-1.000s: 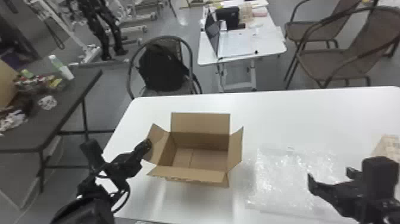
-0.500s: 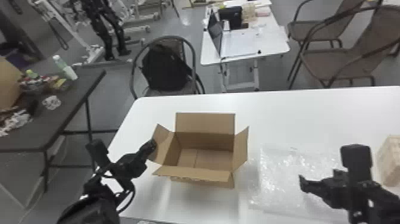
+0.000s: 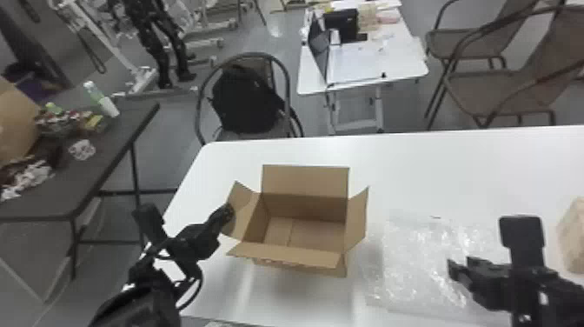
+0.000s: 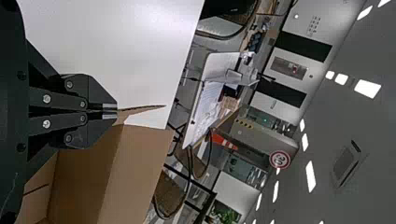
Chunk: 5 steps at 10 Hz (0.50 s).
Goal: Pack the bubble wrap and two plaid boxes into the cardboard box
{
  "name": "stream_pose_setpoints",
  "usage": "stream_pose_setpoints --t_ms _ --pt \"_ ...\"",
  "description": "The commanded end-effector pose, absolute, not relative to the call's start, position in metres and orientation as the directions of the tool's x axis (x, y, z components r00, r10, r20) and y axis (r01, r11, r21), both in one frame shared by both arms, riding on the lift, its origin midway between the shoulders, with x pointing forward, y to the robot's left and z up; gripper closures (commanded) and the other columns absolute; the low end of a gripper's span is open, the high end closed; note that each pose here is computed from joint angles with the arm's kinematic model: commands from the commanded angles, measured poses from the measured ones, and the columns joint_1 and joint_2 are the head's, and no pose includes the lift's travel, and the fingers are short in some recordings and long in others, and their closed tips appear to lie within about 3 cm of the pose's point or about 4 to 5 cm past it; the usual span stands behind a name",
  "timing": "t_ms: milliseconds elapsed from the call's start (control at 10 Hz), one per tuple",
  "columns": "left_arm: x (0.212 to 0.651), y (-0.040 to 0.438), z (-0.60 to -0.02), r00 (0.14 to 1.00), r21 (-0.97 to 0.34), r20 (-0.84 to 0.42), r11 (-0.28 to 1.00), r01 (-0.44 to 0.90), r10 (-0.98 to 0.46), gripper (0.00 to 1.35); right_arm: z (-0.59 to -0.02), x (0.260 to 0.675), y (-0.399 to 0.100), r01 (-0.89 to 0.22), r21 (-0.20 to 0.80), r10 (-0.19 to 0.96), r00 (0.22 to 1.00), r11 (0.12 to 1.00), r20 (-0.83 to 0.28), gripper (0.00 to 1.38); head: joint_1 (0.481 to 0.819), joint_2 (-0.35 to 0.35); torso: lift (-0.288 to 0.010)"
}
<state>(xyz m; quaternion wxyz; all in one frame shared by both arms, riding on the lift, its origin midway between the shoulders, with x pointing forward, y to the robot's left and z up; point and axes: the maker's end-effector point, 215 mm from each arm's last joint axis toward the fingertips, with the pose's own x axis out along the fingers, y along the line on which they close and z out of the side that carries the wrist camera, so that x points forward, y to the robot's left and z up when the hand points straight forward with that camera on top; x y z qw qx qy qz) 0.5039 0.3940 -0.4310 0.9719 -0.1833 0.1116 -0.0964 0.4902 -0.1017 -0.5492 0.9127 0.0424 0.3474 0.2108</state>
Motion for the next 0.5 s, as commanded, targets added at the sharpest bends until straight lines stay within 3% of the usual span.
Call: stream_pose_setpoints --t_ms 0,100,400 --pt "0.505 0.393 -0.431 0.956 -0.375 -0.181 0.915 0.148 -0.229 1.20 -0.553 0.488 -0.101 -0.349 0.242 0.421 0.661 0.905 -0.621 0.97 0.695 0.316 -0.050" --pt "0.504 0.393 -0.432 0.956 -0.376 -0.183 0.915 0.146 -0.228 1.20 -0.550 0.490 -0.100 -0.354 0.245 0.427 0.662 0.903 -0.616 1.06 0.695 0.316 -0.050" --pt "0.502 0.395 -0.433 0.960 -0.378 -0.178 0.916 0.137 -0.216 1.20 -0.537 0.491 -0.101 -0.350 0.263 0.437 0.681 0.899 -0.587 1.08 0.695 0.318 -0.050"
